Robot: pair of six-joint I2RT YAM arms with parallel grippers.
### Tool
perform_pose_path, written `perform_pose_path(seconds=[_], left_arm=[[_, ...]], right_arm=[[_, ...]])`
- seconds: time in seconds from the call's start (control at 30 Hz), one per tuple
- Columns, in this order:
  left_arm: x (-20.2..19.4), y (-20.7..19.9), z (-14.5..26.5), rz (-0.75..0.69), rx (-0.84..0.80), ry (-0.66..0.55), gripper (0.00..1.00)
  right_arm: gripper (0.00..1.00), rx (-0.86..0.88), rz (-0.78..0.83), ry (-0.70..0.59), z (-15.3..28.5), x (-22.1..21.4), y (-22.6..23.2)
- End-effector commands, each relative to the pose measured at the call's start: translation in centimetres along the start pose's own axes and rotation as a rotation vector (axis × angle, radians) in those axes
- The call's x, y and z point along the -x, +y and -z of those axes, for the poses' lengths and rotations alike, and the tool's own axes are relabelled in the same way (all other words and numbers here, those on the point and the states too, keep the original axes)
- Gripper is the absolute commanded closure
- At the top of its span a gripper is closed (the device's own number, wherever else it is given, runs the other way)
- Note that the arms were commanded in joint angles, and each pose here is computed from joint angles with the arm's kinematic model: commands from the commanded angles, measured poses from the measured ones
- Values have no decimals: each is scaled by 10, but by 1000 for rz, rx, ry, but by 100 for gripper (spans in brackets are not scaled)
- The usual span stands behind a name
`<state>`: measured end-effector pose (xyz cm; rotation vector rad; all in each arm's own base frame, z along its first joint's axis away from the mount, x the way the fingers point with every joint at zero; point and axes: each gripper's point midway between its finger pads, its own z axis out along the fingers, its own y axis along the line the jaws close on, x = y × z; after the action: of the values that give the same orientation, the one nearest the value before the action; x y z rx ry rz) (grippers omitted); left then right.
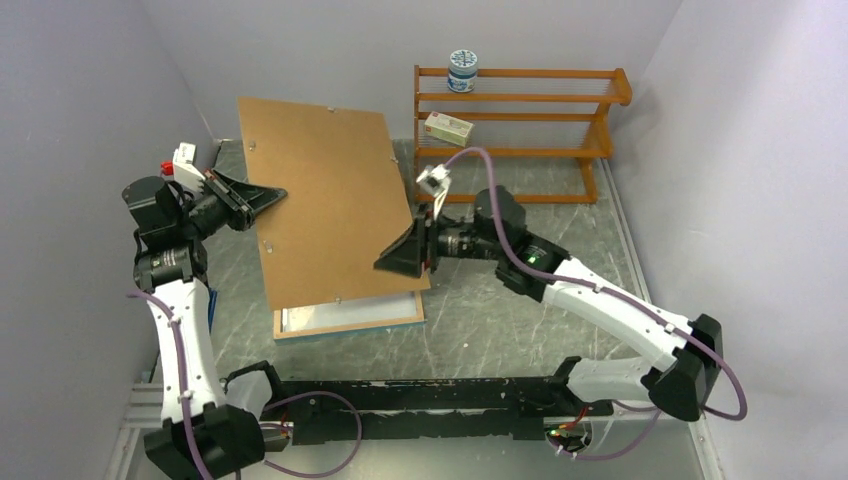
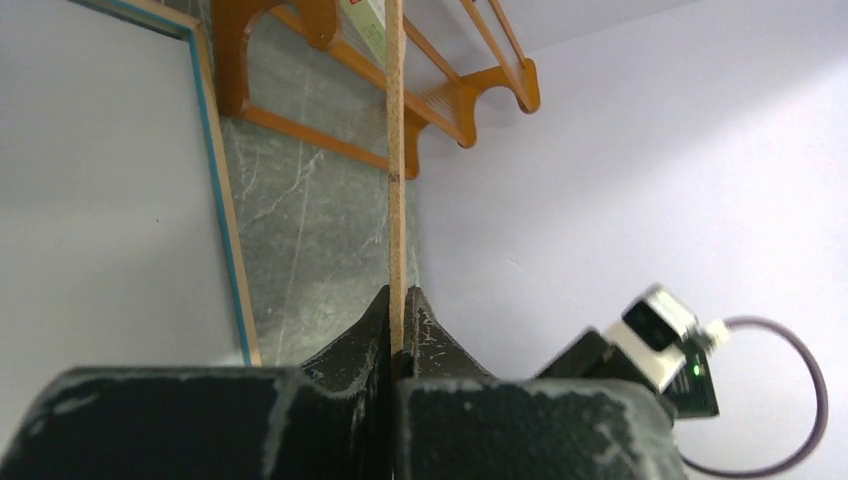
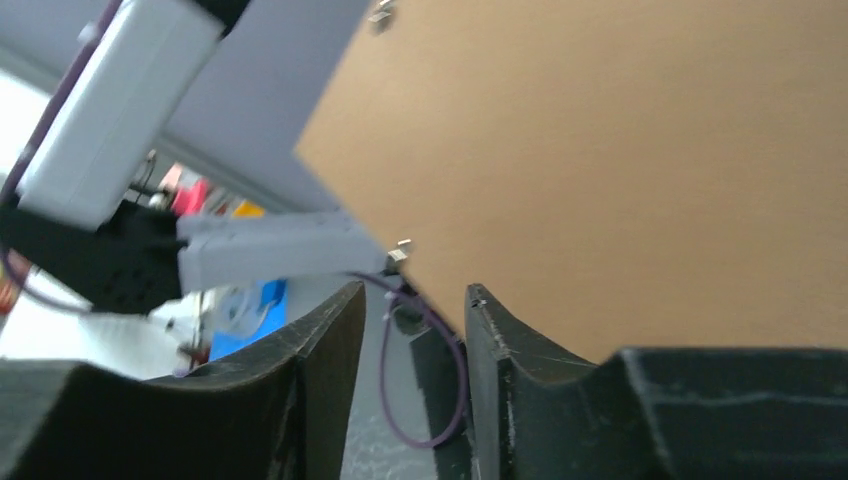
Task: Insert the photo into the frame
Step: Adjust the photo frame item.
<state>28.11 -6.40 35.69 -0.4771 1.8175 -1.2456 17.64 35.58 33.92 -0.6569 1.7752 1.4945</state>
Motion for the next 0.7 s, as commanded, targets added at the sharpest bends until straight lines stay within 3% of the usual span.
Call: perform_pose_path(seconds=[0.0,0.23,0.67], left_arm=[[18,-9,-7,2,-84,-32,97],[27,3,-20,46,-151,-10,98],[21,3,-20,51,-179,29,98]], right_arm=[[59,212,159,32,-13,0,60],[68,271,209,149,-38,-31,84],[69,84,168,308,-100,-71,61]])
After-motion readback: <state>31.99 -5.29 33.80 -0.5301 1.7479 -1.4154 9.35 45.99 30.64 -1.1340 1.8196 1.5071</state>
